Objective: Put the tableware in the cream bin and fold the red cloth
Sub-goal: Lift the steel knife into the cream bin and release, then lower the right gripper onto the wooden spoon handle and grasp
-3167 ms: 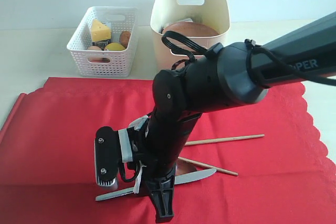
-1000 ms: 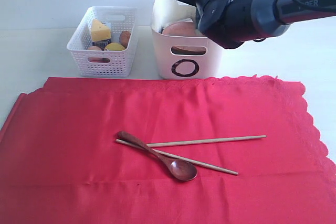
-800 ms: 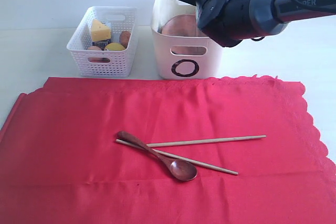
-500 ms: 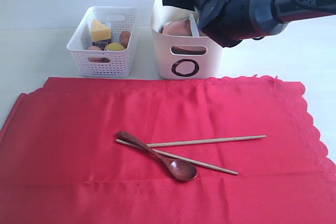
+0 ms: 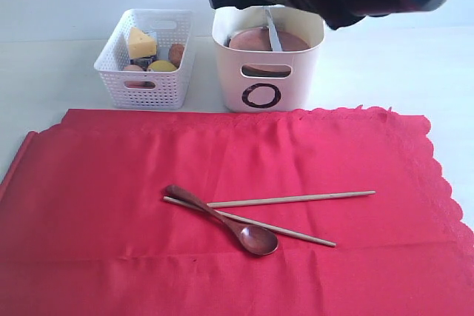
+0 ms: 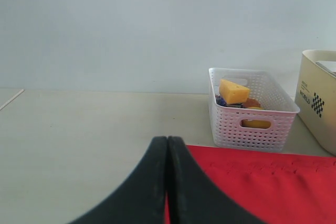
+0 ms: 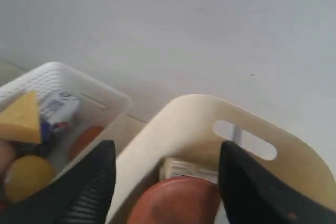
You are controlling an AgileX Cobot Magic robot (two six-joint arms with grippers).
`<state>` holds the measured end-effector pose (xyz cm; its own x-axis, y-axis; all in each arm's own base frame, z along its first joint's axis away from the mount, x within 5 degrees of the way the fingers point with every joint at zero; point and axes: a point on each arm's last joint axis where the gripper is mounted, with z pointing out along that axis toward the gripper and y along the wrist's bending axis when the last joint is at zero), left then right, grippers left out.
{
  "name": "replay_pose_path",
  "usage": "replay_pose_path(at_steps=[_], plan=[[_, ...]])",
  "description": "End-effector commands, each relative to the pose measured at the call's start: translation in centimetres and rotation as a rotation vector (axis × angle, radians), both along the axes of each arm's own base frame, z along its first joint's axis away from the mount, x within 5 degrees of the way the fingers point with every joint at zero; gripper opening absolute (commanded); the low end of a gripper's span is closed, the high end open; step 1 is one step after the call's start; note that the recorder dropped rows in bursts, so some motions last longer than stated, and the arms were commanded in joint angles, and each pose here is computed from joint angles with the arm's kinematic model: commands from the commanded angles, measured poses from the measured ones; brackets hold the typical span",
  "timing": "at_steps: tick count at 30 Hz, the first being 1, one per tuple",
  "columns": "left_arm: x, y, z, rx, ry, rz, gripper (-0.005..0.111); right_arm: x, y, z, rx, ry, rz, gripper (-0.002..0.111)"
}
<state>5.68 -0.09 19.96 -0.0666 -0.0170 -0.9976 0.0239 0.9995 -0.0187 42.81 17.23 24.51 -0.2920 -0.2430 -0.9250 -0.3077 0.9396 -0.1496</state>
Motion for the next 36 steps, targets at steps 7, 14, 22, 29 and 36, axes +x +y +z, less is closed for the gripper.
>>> replay_pose_path(at_steps=[7, 14, 22, 29, 36], plan=[[0.0, 0.0, 0.1, -0.003, -0.01, 0.002, 0.001, -6.1, 2.1, 4.7, -0.014, 0.25, 0.52, 0.056], [0.0, 0.0, 0.1, -0.003, -0.01, 0.002, 0.001, -9.0, 2.8, 2.1, -0.068, 0.559, 0.811, 0.056], [0.0, 0.0, 0.1, -0.003, -0.01, 0.002, 0.001, -11.7, 7.0, -4.6, -0.258, 0.828, 1.024, 0.056], [0.0, 0.0, 0.1, -0.003, -0.01, 0.002, 0.001, -12.1, 8.6, -10.7, -0.484, 0.966, 0.881, 0.056], [0.0, 0.0, 0.1, -0.003, -0.01, 0.002, 0.001, -11.4, 8.6, -12.3, -0.522, 0.934, 0.85, 0.056]])
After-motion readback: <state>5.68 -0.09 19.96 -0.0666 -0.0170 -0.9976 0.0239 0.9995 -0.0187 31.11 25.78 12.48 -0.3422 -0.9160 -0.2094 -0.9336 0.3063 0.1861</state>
